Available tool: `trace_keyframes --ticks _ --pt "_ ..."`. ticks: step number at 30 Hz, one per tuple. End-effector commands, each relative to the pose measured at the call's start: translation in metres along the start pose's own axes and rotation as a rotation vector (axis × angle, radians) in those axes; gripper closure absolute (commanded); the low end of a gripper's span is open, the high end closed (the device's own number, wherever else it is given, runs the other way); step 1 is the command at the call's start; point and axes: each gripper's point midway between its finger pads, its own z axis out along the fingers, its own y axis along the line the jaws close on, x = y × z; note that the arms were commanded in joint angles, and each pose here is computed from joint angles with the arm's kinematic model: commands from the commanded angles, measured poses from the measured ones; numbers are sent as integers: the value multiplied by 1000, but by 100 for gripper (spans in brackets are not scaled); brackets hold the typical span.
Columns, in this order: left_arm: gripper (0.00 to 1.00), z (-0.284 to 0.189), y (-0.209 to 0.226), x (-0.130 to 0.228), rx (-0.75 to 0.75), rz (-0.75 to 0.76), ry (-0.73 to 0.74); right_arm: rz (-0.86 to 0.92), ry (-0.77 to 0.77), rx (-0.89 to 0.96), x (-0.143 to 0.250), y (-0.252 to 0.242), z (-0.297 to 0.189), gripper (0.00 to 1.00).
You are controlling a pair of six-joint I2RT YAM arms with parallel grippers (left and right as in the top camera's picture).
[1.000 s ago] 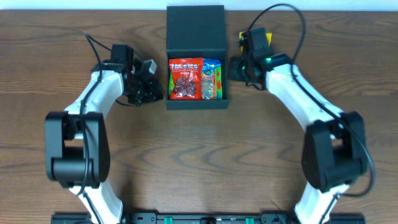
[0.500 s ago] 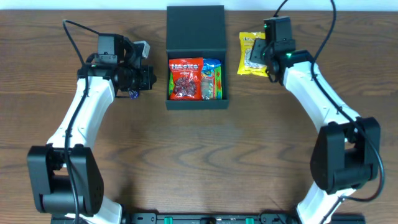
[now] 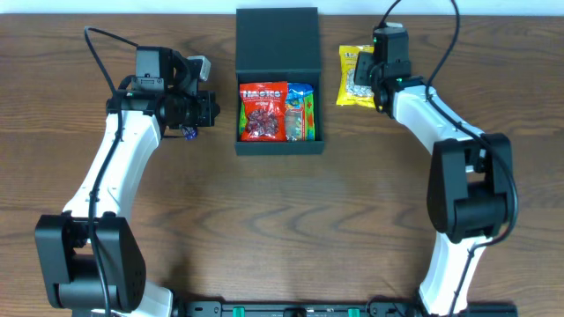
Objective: Pack container
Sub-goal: 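Reach right gripper to the yellow candy bag and grasp it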
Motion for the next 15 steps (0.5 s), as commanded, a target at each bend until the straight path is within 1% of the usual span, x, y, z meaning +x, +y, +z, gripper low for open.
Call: trace_keyframes --ticks 1,7,9,10,13,14,15 --pt "94 -8 -1 -4 -8 27 -22 -26 34 -27 9 -2 16 51" --pt "94 -8 -1 -4 -8 27 -22 -63 84 -33 26 2 33 51" --pt "94 -8 -1 -4 -8 26 -22 -65 100 -27 33 0 37 53" --pt "94 -8 -1 -4 -8 26 -22 -66 113 -23 37 -1 38 56" --pt "94 -8 -1 -4 -8 26 -22 -69 150 -15 49 -4 41 74" --pt "94 -8 -1 -4 -8 26 -22 -69 158 -13 51 -4 41 78" --pt "94 -8 -1 -4 -8 27 -22 -71 170 -11 54 -5 40 85"
